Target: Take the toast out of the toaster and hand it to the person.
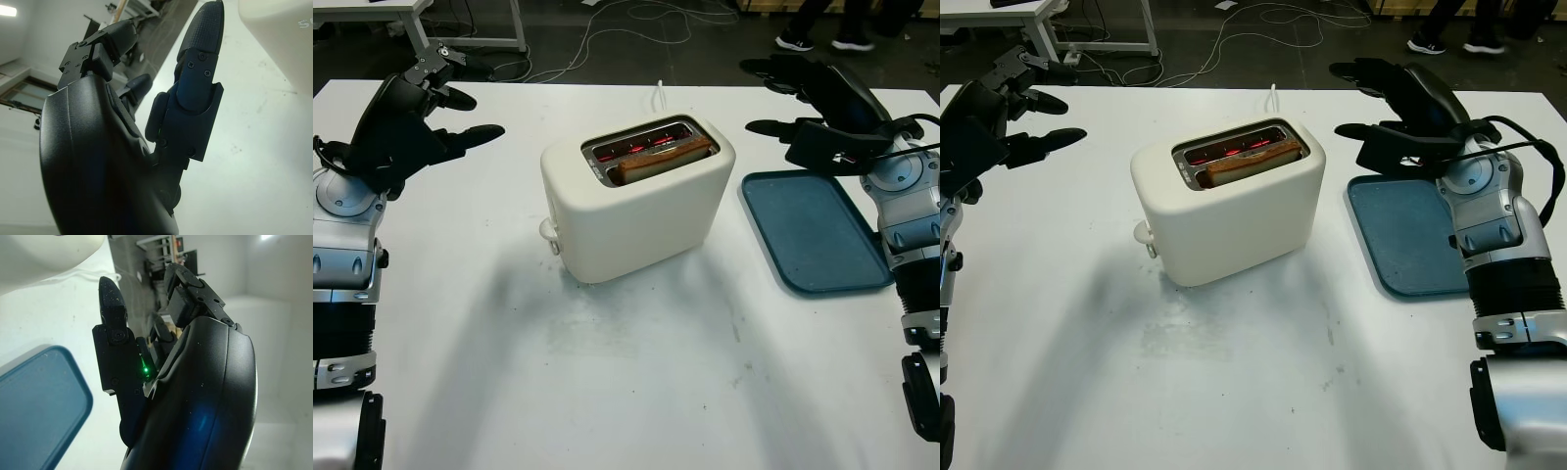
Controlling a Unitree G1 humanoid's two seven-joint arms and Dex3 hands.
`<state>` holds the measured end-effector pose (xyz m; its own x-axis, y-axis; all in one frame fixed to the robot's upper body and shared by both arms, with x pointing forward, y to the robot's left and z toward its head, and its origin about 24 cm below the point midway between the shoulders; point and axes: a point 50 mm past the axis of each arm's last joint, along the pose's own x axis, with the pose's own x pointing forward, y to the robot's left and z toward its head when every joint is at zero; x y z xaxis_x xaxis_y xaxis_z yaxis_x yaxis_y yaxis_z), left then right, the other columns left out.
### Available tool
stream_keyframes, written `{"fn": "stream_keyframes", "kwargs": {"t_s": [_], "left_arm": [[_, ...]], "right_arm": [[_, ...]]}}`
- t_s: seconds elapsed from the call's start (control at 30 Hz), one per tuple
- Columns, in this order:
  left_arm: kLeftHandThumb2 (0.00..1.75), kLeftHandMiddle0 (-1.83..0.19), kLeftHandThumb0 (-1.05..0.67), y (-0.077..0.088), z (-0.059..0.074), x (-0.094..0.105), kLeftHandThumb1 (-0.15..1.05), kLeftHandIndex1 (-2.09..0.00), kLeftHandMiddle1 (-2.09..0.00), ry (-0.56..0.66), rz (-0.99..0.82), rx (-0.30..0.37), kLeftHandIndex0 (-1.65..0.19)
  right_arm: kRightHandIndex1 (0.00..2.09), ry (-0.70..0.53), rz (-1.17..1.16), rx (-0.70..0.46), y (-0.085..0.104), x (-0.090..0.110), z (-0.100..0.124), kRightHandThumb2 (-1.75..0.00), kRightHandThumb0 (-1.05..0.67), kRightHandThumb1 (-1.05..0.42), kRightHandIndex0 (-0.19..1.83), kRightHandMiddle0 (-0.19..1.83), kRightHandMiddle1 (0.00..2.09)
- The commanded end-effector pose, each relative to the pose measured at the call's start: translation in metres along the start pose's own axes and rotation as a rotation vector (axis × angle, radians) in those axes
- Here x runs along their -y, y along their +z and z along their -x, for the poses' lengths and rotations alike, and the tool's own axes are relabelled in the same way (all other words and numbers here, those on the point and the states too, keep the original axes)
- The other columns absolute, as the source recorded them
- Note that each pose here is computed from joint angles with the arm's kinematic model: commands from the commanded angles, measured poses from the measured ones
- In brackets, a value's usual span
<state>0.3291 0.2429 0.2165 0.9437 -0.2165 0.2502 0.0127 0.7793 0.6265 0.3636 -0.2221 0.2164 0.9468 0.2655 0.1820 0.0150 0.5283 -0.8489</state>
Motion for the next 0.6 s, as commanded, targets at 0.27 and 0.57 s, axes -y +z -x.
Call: {"fn": "stream_keyframes", "kwargs": {"t_s": [0.27, 0.57], "left_arm": [[0.0, 0.0, -0.75, -0.0003, 0.0004, -0.0062, 0.91, -1.01, -1.22, 0.013, -0.025, 0.009, -0.07], [0.0, 0.0, -0.76, -0.0024, -0.0001, -0.0041, 0.91, -1.01, -1.25, 0.008, -0.013, 0.006, -0.09]], "right_arm": [[0.0, -0.021, -0.025, 0.016, 0.0024, 0.0009, 0.0002, -0.12, -0.36, -0.92, 0.48, 0.46, 0.0], [0.0, -0.016, 0.003, 0.015, 0.0047, 0.0024, -0.0005, -0.13, -0.35, -0.92, 0.47, 0.45, 0.0]]}}
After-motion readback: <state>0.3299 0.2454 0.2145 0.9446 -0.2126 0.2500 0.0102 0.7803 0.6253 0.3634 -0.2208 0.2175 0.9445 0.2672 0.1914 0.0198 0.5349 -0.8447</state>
